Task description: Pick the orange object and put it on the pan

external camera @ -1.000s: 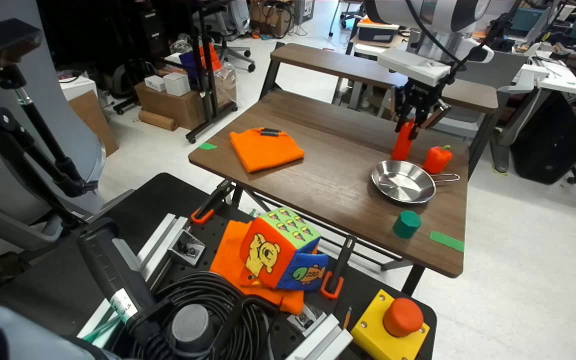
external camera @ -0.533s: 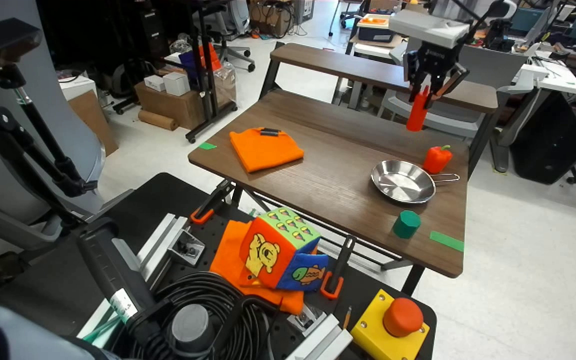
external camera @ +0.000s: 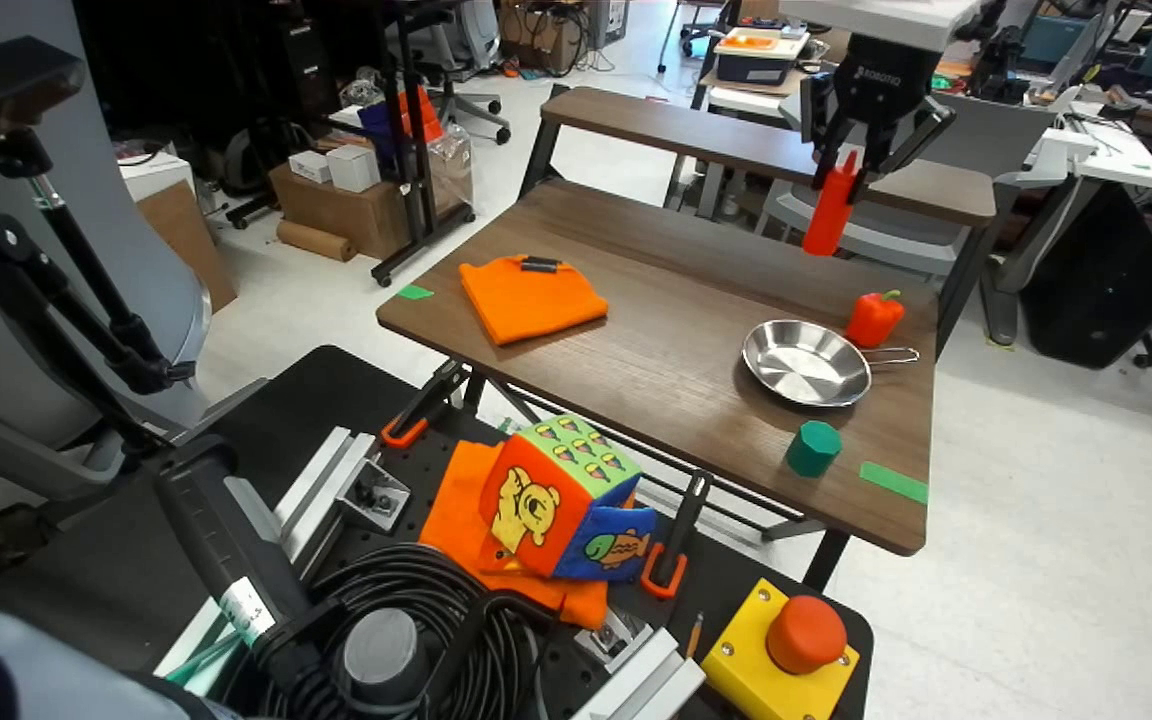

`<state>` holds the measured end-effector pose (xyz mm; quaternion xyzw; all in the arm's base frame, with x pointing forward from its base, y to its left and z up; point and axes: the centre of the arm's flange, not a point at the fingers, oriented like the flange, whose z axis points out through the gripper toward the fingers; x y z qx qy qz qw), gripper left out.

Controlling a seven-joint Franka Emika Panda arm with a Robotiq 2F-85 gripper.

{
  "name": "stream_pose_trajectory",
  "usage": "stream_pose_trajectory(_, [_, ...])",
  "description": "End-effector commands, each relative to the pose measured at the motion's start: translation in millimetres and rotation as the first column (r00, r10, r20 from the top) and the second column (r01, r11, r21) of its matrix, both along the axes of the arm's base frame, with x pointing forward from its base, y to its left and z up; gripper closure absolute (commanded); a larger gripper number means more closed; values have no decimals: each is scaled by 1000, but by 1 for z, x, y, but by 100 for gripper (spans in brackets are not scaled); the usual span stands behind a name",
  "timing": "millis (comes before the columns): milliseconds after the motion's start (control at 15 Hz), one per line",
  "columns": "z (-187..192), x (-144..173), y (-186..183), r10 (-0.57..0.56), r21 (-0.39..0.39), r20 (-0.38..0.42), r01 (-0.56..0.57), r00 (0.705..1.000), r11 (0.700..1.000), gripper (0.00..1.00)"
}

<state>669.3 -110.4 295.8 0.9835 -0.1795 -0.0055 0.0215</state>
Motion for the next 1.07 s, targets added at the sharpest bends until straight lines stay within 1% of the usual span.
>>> stream_pose_trajectory(0, [-7, -46, 3, 20, 17, -23, -19, 1000, 1000, 87])
stream_pose_trajectory(200, [-28, -53, 0, -14, 14, -37, 14, 999, 1000, 87])
stream_pose_trajectory(467, [-59, -56, -10, -61, 5, -95, 62, 994, 998, 87])
stream_pose_trajectory(600, [-69, -60, -15, -86, 0, -107, 86, 991, 996, 87])
stream_pose_trajectory(1000, [-92, -59, -30, -139, -18, -82, 138, 987, 990, 87])
